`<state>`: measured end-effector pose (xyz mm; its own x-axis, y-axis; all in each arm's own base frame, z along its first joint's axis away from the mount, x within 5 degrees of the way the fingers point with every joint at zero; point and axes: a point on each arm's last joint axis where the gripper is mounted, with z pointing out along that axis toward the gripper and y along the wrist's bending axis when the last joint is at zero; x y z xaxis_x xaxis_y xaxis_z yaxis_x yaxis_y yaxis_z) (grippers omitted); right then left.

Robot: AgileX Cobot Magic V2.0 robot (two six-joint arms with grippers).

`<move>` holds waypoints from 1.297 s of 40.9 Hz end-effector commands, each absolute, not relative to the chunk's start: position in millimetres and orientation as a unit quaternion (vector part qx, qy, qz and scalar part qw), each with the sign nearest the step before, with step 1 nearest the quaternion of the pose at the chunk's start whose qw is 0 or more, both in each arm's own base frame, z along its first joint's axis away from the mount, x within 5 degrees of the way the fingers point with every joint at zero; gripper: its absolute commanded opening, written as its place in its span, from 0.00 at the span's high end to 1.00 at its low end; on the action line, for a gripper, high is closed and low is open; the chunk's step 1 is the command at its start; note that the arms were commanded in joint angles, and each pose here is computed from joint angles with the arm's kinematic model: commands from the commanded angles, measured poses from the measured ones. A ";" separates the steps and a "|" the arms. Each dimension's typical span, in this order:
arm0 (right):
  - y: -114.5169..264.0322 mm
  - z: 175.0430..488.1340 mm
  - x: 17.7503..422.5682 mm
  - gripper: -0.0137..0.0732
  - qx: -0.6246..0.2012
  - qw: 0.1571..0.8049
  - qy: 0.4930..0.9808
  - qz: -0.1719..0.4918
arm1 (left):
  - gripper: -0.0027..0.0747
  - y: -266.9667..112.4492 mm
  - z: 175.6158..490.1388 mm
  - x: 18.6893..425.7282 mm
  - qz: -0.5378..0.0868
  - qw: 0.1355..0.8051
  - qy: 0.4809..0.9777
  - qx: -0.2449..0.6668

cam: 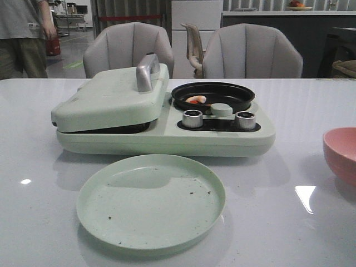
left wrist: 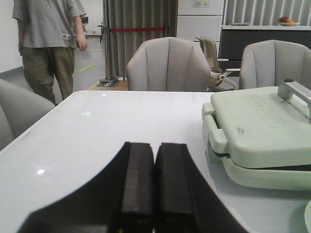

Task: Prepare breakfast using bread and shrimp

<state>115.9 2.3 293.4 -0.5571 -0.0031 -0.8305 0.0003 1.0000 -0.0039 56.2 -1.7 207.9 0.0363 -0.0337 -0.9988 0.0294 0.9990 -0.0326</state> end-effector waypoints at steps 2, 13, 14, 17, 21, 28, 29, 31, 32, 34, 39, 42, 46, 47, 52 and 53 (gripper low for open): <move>2.9 294.9 101.9 0.80 -0.016 0.609 0.793 0.002 | 0.84 -1.2 214.8 54.0 -0.026 0.754 0.656 -0.007; 3.3 251.4 60.4 0.80 -0.018 0.742 0.670 0.021 | 0.84 -1.2 214.8 54.0 -0.026 0.754 0.656 -0.007; 3.0 248.4 59.3 0.80 -0.016 0.744 0.668 0.021 | 0.84 -1.2 214.8 54.0 -0.026 0.754 0.656 -0.007; 1.8 237.6 56.8 0.80 -0.002 0.745 0.666 0.022 | 0.84 -1.2 214.8 54.0 -0.026 0.754 0.656 -0.007; 0.6 228.0 54.9 0.80 0.018 0.751 0.660 0.028 | 0.84 -1.2 214.8 54.0 -0.026 0.754 0.656 -0.007; 0.5 221.2 52.7 0.80 0.020 0.776 0.629 0.030 | 0.84 -1.2 214.8 54.0 -0.026 0.754 0.656 -0.007; 0.5 221.5 52.7 0.80 0.020 0.777 0.628 0.030 | 0.84 -1.2 214.8 54.0 -0.026 0.754 0.656 -0.007; 0.5 221.5 52.7 0.80 0.020 0.777 0.628 0.030 | 0.84 -1.2 214.7 54.2 -0.026 0.753 0.657 -0.007; 0.5 221.4 52.7 0.80 0.020 0.777 0.629 0.030 | 0.84 -1.2 214.7 54.2 -0.026 0.753 0.657 -0.007; 0.5 221.4 52.7 0.80 0.020 0.777 0.629 0.030 | 0.84 -1.2 214.7 54.2 -0.026 0.753 0.657 -0.007; 0.5 221.4 52.7 0.80 0.020 0.777 0.629 0.030 | 0.84 -1.2 214.7 54.2 -0.026 0.753 0.657 -0.007; 0.5 220.7 52.8 0.80 0.020 0.777 0.629 0.030 | 0.84 -1.2 214.7 54.2 -0.026 0.753 0.657 -0.007; 0.1 220.2 52.4 0.80 0.025 0.775 0.630 0.032 | 0.84 -1.2 214.7 54.2 -0.026 0.753 0.657 -0.007; -0.1 219.8 52.5 0.80 0.022 0.775 0.631 0.027 | 0.84 -1.2 214.7 54.2 -0.026 0.753 0.657 -0.007; -0.9 219.6 52.5 0.80 0.008 0.775 0.632 0.002 | 0.84 -1.2 214.7 54.2 -0.026 0.753 0.657 -0.007; -0.9 219.7 52.5 0.80 0.006 0.775 0.632 0.000 | 0.84 -1.2 214.7 54.2 -0.026 0.753 0.657 -0.007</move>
